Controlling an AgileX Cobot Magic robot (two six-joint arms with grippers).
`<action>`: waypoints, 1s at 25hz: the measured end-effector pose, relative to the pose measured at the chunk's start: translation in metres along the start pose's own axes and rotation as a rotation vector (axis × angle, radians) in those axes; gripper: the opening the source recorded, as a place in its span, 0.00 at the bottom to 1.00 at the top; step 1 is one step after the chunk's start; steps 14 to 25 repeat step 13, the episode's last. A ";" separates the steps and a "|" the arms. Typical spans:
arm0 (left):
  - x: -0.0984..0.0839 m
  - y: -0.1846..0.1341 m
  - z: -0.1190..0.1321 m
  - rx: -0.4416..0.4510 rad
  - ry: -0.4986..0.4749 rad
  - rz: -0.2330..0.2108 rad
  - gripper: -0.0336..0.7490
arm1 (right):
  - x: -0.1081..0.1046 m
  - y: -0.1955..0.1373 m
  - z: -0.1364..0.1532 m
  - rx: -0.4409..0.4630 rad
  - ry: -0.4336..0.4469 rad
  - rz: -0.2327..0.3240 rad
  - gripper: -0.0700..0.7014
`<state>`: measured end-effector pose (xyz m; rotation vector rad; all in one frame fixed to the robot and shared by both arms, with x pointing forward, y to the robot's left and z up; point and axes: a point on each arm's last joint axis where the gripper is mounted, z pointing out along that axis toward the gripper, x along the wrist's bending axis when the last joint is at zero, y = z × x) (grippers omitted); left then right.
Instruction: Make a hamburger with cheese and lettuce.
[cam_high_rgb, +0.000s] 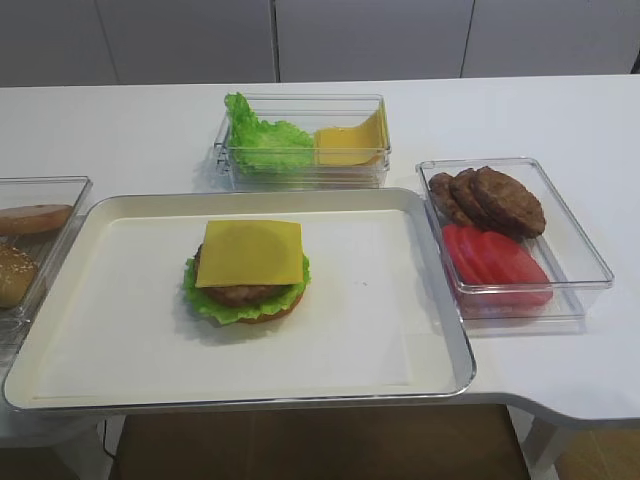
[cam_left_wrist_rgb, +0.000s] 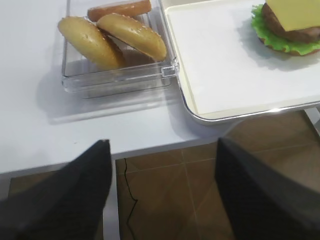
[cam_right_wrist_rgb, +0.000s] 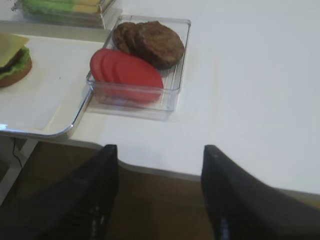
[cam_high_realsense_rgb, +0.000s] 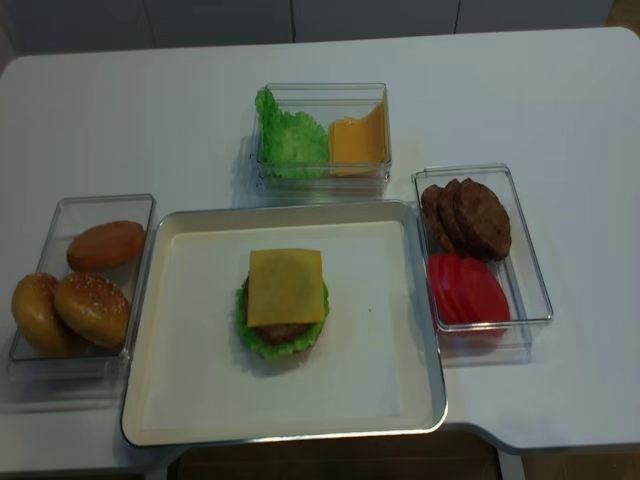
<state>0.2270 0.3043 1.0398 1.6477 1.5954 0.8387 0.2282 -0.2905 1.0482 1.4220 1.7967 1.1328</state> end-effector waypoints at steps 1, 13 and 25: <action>0.000 0.000 0.000 0.000 0.000 0.000 0.66 | 0.000 -0.002 0.002 0.018 0.000 0.001 0.64; 0.000 0.000 0.000 0.000 0.000 0.000 0.66 | 0.000 -0.005 0.004 0.036 0.002 0.003 0.64; 0.000 0.000 0.000 0.000 0.000 0.000 0.66 | 0.000 -0.005 0.004 0.036 0.002 0.003 0.64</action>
